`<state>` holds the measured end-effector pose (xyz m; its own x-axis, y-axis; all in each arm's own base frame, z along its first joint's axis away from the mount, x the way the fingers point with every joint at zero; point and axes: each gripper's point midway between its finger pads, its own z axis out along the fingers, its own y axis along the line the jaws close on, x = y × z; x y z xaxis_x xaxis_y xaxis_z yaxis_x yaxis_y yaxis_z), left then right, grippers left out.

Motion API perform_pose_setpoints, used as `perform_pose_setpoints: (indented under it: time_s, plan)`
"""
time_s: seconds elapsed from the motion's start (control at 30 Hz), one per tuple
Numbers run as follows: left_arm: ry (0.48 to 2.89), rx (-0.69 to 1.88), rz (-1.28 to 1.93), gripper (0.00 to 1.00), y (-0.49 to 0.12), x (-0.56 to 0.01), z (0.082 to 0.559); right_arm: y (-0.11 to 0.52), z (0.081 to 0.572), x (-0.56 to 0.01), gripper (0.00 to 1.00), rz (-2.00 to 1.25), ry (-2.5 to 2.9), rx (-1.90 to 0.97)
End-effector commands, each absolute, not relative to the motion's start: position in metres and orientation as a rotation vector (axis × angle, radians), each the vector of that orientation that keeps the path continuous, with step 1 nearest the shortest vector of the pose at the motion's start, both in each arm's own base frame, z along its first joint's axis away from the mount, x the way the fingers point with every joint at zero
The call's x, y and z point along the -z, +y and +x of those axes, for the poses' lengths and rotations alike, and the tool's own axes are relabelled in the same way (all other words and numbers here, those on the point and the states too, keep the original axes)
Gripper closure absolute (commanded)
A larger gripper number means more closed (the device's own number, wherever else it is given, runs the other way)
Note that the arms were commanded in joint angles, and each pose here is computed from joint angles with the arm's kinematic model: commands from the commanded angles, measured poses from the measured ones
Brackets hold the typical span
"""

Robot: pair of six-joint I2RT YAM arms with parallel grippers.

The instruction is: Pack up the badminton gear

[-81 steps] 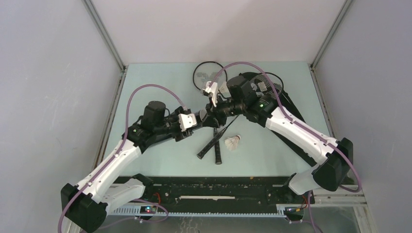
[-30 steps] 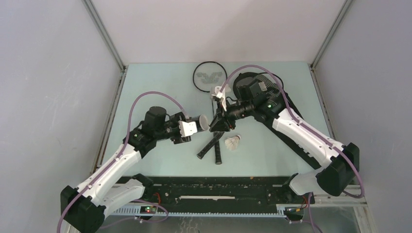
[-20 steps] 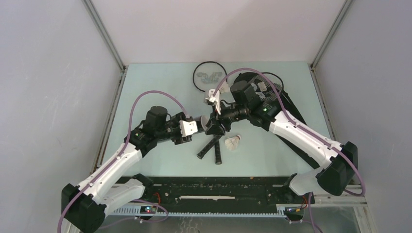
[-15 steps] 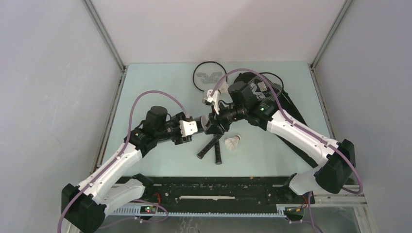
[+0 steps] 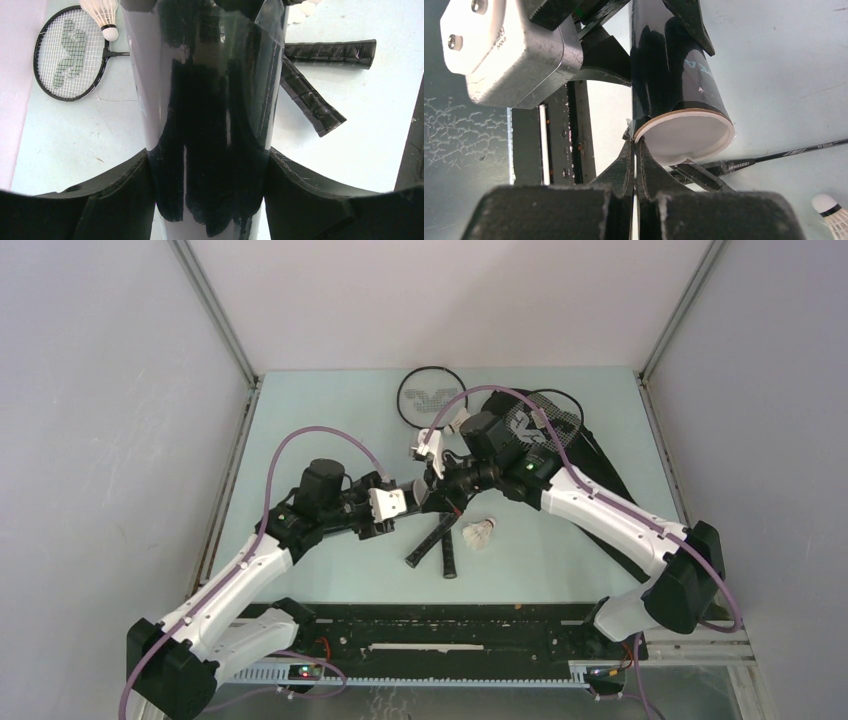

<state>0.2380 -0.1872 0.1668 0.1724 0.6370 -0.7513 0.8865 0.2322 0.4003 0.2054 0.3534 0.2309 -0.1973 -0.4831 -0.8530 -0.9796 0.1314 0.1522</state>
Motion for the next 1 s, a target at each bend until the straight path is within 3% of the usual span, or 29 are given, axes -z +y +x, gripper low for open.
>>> perform_pose_setpoints:
  time_s: [0.0, 0.37, 0.97]
  plan:
    - [1.448, 0.330, 1.459, 1.00, -0.195, -0.191, 0.241, 0.357, 0.211, -0.251, 1.00, -1.418, 1.691, -0.999]
    - [1.397, 0.255, 1.546, 1.00, -0.188, -0.183, 0.241, 0.339, 0.186, -0.249, 1.00, -1.583, 1.581, -1.173]
    - [1.363, 0.211, 1.638, 1.00, -0.184, -0.173, 0.235, 0.330, 0.179, -0.246, 1.00, -1.594, 1.596, -1.319]
